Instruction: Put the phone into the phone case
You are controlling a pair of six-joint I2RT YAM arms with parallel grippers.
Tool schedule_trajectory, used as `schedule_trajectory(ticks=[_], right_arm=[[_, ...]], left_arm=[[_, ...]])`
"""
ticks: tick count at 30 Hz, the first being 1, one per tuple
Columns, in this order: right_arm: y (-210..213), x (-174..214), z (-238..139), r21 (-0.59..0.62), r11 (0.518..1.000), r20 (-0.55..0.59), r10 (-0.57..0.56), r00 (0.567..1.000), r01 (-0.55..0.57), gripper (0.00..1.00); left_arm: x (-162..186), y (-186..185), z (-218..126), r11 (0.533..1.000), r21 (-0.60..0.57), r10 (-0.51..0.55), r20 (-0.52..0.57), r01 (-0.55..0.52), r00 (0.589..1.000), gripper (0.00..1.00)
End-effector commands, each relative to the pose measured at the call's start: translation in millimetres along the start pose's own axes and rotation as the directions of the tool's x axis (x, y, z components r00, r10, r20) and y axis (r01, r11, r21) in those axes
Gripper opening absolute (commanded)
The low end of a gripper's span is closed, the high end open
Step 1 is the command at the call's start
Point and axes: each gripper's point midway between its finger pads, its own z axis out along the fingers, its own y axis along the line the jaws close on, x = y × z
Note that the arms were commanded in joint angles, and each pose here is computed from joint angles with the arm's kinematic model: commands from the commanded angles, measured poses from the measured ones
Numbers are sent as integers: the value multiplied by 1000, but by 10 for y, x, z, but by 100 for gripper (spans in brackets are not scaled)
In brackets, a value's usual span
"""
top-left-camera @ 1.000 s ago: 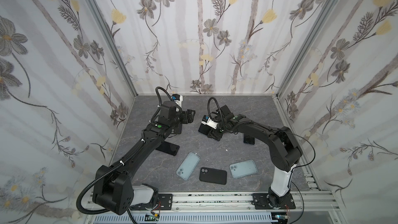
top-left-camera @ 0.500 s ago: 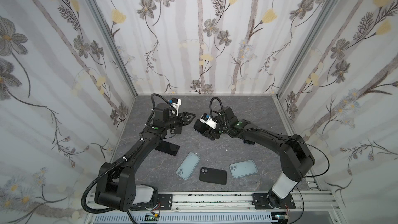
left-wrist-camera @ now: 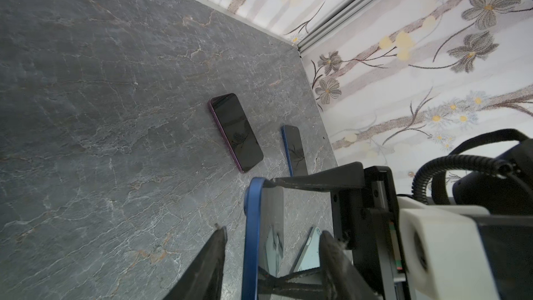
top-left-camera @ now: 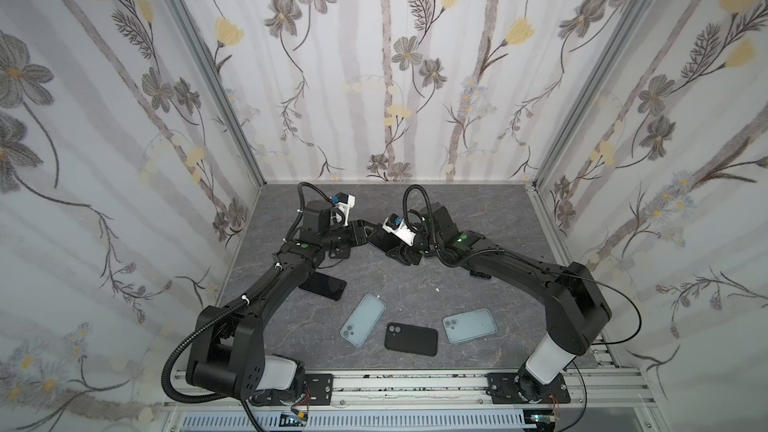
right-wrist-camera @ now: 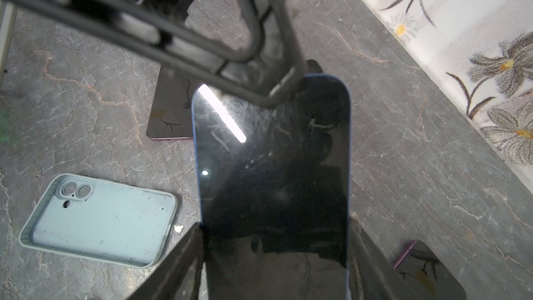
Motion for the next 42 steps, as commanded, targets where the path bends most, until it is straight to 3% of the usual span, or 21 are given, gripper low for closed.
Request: schedule_trajectory(ticks=[1, 17, 26, 30, 37, 38, 42], right_arm=[[-70, -230, -73, 34, 999, 71, -20, 997, 18, 40], [-106, -327, -89, 44, 999, 93, -20, 995, 16, 40], [-106, -342, -94, 46, 999, 96, -14, 995, 10, 41], [-112, -381, -114, 48, 999, 105, -7, 994, 2, 44], [-147, -520, -209, 71, 997, 157, 26, 987, -38, 79], [-145, -543, -225, 71, 996, 171, 32, 985, -44, 96], [-81, -773, -380, 28, 997, 255, 67, 965, -76, 100]], left_arm=[[-23, -32, -2, 1000, 5, 20, -1, -20, 1000, 51], [13, -98, 5, 999, 30, 31, -19, -30, 999, 31], [3, -80, 5, 1000, 15, 25, -18, -25, 1000, 1], [-15, -106, -7, 999, 36, 10, 5, -10, 1000, 0], [-104, -238, -135, 995, 72, 56, 87, -62, 995, 0], [-128, -258, -159, 995, 78, 57, 104, -66, 993, 0], [-274, -376, -341, 990, 115, 59, 211, -85, 976, 0]])
